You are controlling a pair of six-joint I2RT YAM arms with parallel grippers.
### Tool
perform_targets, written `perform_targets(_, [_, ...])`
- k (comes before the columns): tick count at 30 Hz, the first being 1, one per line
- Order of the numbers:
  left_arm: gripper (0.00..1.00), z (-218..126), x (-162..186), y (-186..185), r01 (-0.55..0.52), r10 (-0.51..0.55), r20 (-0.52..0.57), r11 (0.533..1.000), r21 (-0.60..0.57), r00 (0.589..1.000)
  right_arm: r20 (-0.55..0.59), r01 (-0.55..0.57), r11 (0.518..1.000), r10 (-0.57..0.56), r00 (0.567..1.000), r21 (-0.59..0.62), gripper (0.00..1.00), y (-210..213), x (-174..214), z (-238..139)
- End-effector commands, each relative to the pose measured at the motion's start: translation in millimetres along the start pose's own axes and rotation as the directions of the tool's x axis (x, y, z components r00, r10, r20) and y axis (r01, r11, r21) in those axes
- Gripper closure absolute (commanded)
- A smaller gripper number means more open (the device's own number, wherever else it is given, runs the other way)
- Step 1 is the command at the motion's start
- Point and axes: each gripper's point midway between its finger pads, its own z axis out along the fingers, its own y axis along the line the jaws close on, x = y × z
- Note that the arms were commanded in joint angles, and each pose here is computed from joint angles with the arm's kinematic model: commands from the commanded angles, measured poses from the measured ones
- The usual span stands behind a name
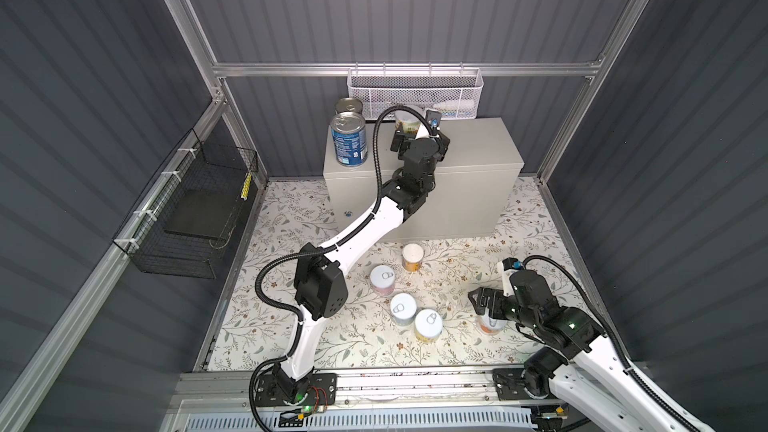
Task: Place and organize the canned foods onto the counter
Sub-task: 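Lower the can onto the cabinet top beside the blue tin with the left gripper, then open the left gripper to release the can on the cabinet top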
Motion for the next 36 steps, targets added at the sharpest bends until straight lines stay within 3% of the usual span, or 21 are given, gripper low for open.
perform_targets(1, [0.00, -18.8, -36.4, 15.5, -0.002, 0.006, 0.064, 0.998, -0.064, 0.998, 0.020, -0.042, 0.998, 0.041, 0.999, 0.055, 0.01, -10.5, -2.5, -5.5])
perform_targets(7, [0.00, -42.8, -44.3, 3.7, -0.028, 0.033, 0.074, 0.997, -0.070, 0.997, -0.002, -0.095, 0.990, 0.096, 0.995, 0.107, 0.01, -25.7, 12.2, 2.4])
perform_targets(18, [0.00, -124.9, -81.1, 11.2, -0.007, 0.029, 0.182, 0.993, -0.121, 0.983, 0.048, -0.139, 0.971, 0.132, 0.990, 0.196, 0.01, -42.8, 7.8, -2.8])
perform_targets(28, [0.00, -178.6, -62.1, 20.7, 0.005, -0.002, 0.056, 0.998, -0.059, 0.998, 0.042, -0.145, 0.962, 0.139, 0.989, 0.232, 0.01, -46.9, 7.4, -0.7])
perform_targets(36, [0.00, -214.4, -12.4, 32.5, 0.100, -0.081, -0.117, 0.981, 0.168, 0.990, 0.021, -0.150, 0.957, 0.150, 0.989, 0.248, 0.01, -48.2, 11.8, 0.6])
